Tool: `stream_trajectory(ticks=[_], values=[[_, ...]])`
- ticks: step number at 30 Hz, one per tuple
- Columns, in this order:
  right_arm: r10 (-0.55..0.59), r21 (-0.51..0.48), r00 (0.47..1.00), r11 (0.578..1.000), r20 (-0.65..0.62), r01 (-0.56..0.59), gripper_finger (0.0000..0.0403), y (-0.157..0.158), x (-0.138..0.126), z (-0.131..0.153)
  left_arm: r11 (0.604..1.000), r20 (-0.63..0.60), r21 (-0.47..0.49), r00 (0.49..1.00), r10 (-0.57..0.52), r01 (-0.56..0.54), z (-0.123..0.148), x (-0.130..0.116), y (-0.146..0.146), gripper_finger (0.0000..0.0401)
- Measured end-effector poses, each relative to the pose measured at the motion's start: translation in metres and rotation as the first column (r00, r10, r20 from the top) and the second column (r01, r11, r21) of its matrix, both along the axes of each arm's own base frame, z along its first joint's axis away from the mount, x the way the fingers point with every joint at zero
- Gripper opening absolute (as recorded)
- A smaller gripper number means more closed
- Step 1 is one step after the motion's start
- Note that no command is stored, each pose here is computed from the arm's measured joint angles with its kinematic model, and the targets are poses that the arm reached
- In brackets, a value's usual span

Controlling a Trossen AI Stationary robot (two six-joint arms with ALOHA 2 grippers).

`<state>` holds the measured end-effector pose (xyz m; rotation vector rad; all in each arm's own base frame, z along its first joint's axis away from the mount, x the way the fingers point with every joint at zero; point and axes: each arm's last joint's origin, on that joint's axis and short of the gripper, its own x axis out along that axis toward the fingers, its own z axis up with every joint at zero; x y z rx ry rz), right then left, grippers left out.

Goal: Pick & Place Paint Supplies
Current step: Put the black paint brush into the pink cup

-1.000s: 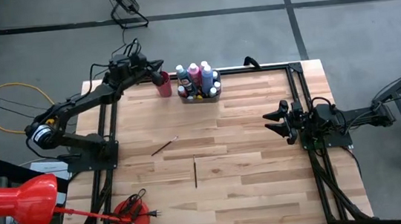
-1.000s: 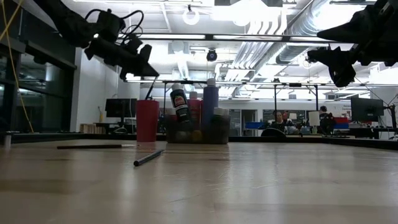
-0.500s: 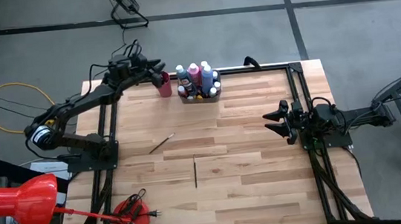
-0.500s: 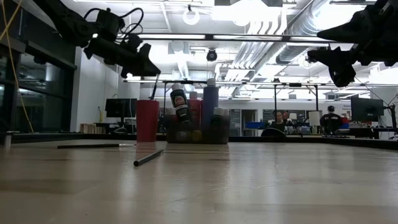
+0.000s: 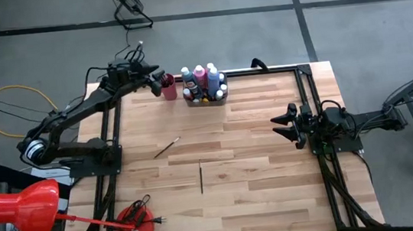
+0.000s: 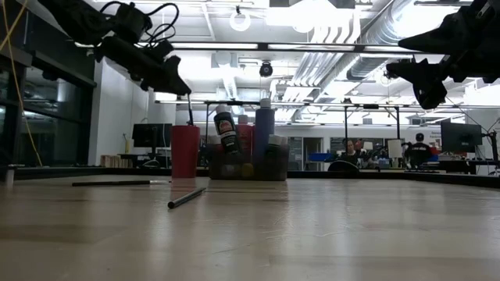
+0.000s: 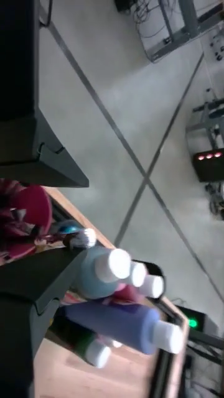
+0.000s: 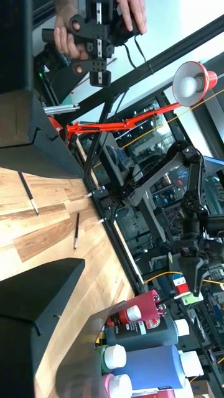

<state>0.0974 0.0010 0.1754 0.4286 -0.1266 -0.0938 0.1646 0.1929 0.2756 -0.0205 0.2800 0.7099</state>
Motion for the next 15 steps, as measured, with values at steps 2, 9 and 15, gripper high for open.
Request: stream_trajectory(ticks=[2, 9, 15], values=[[0.000, 0.000, 1.000, 1.000, 0.000, 0.000, 0.0213, 0.0000, 0.0000, -0.0001, 1.000, -0.028, -0.006, 1.000, 0.003, -0.003, -0.0024, 0.0022, -0.0025, 0.0161], [0.000, 0.000, 1.000, 1.000, 0.000, 0.000, 0.0213, 0.0000, 0.0000, -0.0001, 1.000, -0.059, 0.002, 0.998, 0.015, -0.015, -0.0040, 0.0022, -0.0030, 0.0167], [0.000, 0.000, 1.000, 1.000, 0.000, 0.000, 0.0213, 0.0000, 0.0000, -0.0001, 1.000, -0.062, 0.013, 0.998, 0.011, -0.010, -0.0035, 0.0025, -0.0030, 0.0233]])
